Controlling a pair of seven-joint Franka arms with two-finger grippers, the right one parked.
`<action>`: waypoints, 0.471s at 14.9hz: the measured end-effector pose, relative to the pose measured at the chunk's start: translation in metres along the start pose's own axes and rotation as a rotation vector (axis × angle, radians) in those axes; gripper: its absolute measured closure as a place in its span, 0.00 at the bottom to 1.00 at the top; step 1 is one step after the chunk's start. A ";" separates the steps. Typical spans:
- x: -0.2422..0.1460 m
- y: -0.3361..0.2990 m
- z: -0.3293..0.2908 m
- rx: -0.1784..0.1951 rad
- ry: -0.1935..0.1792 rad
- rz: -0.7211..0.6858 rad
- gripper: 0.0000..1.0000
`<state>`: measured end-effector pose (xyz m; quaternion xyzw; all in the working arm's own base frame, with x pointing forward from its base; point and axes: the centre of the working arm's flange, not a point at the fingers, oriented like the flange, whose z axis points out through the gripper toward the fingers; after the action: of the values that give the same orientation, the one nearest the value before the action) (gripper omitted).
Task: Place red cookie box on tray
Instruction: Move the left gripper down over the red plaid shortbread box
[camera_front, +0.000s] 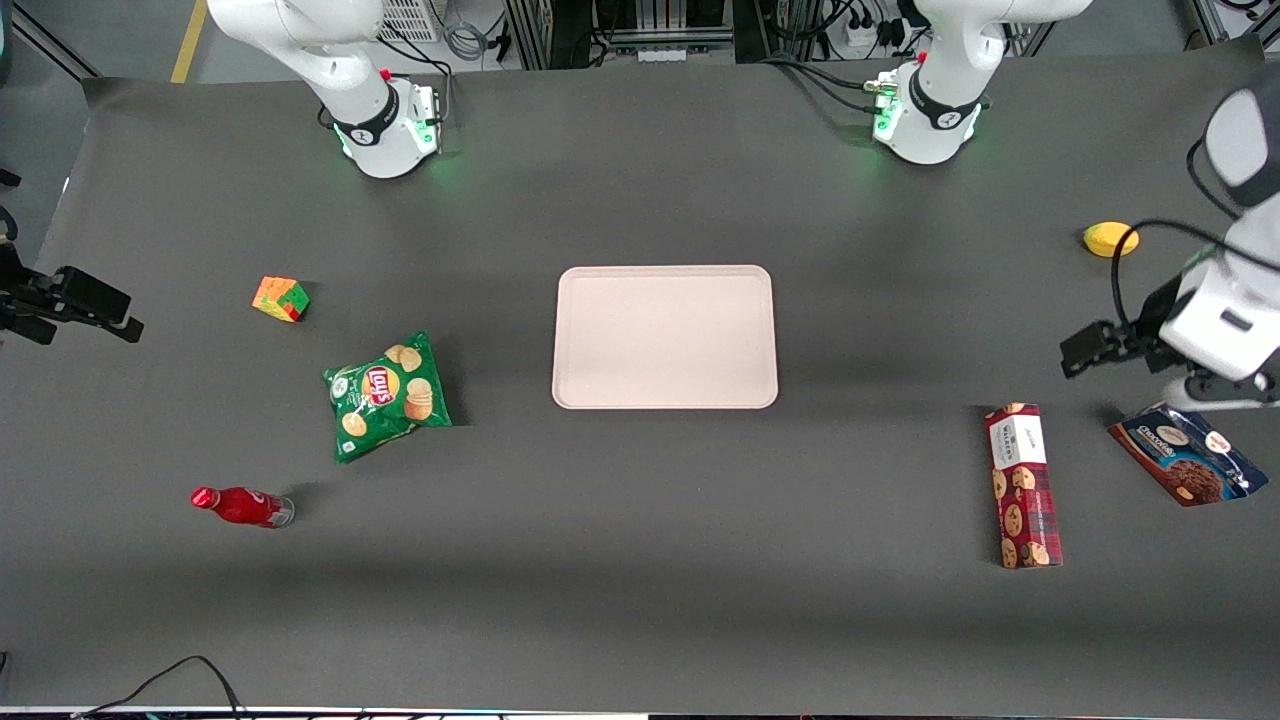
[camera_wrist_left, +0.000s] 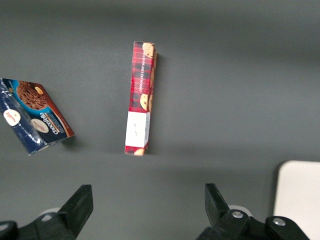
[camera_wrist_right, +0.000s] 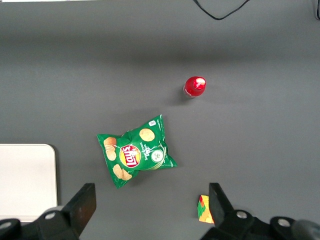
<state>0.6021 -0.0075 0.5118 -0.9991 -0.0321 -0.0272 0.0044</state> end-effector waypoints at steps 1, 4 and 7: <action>0.008 -0.005 0.019 0.004 -0.007 -0.010 0.00; 0.031 -0.019 0.084 0.016 -0.008 -0.027 0.00; 0.048 -0.028 0.143 0.024 0.010 -0.005 0.00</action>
<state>0.6562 0.0255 0.3716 -0.9987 -0.0351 -0.0319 0.0163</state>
